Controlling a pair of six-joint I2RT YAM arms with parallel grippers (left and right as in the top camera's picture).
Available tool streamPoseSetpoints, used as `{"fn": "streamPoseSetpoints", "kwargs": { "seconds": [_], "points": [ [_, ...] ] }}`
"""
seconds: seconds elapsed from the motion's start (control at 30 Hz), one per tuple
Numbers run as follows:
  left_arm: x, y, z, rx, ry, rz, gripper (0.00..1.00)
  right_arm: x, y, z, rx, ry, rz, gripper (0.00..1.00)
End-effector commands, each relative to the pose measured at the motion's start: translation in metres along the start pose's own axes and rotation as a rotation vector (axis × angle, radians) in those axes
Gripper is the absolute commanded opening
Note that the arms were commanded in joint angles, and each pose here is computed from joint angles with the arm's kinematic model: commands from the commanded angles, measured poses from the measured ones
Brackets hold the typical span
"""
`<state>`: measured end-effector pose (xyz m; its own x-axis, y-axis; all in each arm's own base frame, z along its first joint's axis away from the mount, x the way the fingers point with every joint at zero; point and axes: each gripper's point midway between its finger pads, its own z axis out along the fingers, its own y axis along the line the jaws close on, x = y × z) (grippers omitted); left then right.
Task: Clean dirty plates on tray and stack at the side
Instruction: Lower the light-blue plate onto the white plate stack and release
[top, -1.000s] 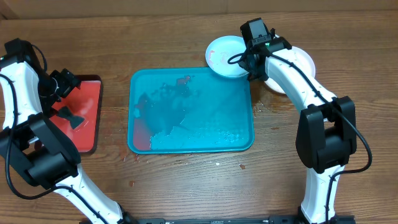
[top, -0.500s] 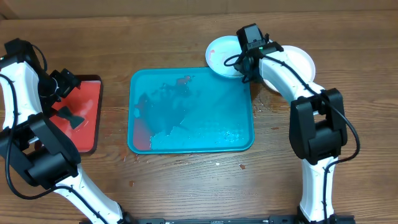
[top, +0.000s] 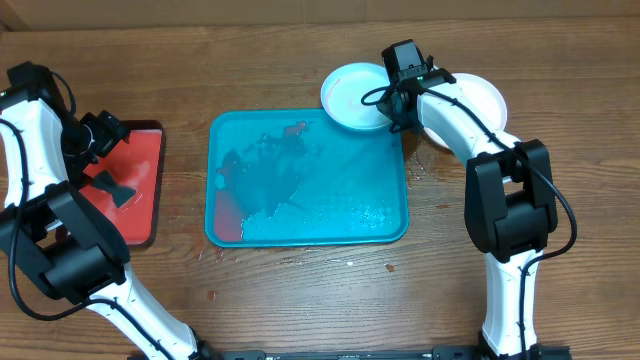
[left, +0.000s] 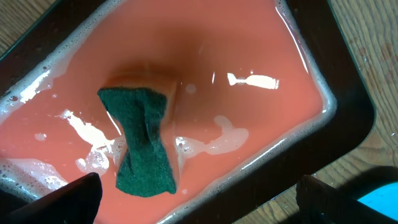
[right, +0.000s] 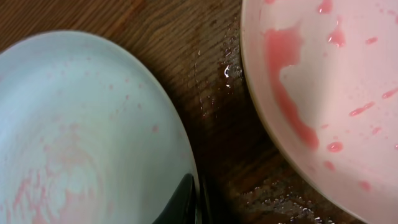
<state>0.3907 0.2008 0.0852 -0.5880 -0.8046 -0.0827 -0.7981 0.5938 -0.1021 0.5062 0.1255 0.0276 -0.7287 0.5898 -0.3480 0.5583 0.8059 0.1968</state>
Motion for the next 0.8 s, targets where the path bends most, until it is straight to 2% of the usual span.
{"fn": "streamPoseSetpoints", "kwargs": {
  "seconds": [0.0,0.17,0.37,0.53,0.77],
  "points": [
    [-0.004,-0.007,-0.009,0.020,-0.024,0.017,1.00,-0.010,0.007,-0.009,-0.017,-0.020,-0.018,0.04],
    [-0.004,-0.007,-0.009,0.020,-0.024,0.018,1.00,-0.031,0.025,-0.042,-0.074,-0.070,-0.075,0.04],
    [-0.004,-0.007,-0.009,0.020,-0.024,0.017,1.00,-0.062,0.032,-0.103,-0.121,-0.149,-0.117,0.04],
    [-0.004,-0.007,-0.009,0.020,-0.024,0.017,1.00,-0.092,-0.010,-0.123,-0.037,-0.184,-0.053,0.04],
    [-0.004,-0.007,-0.009,0.019,-0.024,0.018,1.00,-0.105,-0.106,-0.105,0.163,-0.067,0.090,0.04]
  ]
}}
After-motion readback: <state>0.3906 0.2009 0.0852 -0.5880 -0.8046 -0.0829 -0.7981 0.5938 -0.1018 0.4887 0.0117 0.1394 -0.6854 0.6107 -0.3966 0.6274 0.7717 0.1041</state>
